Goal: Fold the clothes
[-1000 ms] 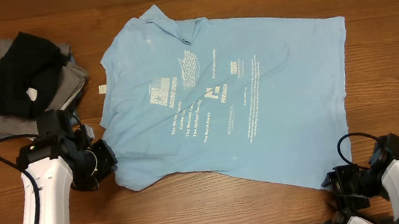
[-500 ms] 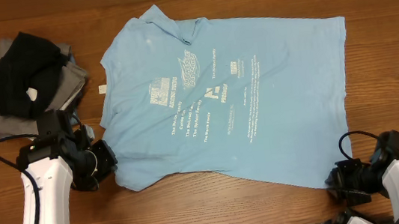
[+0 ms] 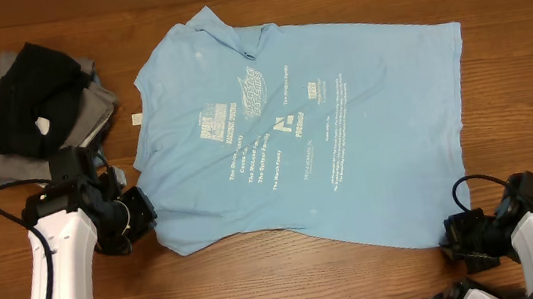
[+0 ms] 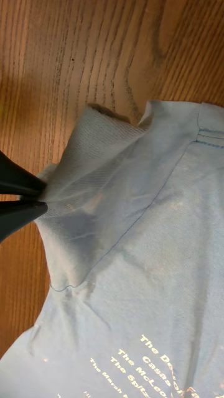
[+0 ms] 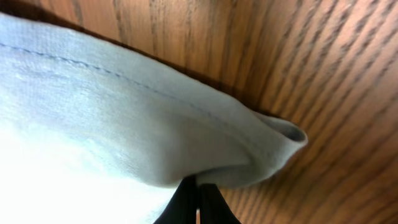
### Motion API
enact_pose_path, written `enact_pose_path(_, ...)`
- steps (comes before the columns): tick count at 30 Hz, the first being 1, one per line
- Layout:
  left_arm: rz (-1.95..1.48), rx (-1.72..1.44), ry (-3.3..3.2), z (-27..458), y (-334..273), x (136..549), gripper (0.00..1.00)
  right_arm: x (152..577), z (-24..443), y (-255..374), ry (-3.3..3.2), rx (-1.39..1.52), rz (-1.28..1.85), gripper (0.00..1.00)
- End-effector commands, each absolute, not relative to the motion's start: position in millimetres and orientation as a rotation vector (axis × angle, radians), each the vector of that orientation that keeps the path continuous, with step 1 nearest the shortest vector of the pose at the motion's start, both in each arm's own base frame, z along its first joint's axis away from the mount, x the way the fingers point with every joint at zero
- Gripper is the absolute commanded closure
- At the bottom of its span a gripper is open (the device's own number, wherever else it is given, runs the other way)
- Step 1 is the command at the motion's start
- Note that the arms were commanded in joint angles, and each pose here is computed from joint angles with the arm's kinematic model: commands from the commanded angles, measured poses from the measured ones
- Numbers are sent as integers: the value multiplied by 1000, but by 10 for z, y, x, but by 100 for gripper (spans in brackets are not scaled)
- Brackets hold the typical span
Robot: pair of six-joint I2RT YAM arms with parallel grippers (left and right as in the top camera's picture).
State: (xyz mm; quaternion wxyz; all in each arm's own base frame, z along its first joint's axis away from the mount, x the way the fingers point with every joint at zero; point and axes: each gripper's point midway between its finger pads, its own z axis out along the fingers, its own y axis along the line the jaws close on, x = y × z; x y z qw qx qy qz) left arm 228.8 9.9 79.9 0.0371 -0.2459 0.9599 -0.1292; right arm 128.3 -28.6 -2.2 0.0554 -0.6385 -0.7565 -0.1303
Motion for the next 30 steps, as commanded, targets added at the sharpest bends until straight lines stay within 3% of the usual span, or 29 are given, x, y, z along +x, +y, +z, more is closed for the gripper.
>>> enact_pose_path(1,-390,-704,2944,827,110,2326,92,1362,64,-389,-2380,-1904,-364,93)
enact_pose_path(6,-399,-653,2956,826,94,2315,86,1368,83,-398,-2379,-1905,-361,96)
enact_pose_path(13,-471,-665,2983,649,-7,2195,52,1388,85,-396,-2383,-1907,-374,96)
enact_pose_path(20,-495,-814,3007,339,-74,1979,41,1391,85,-397,-2384,-1907,-374,96)
enact_pose_path(26,-381,-945,2958,120,42,1948,43,1394,85,-399,-2390,-1903,-375,96)
enact_pose_path(30,-372,-960,2954,38,43,1908,69,1397,88,-389,-2408,-1880,-385,96)
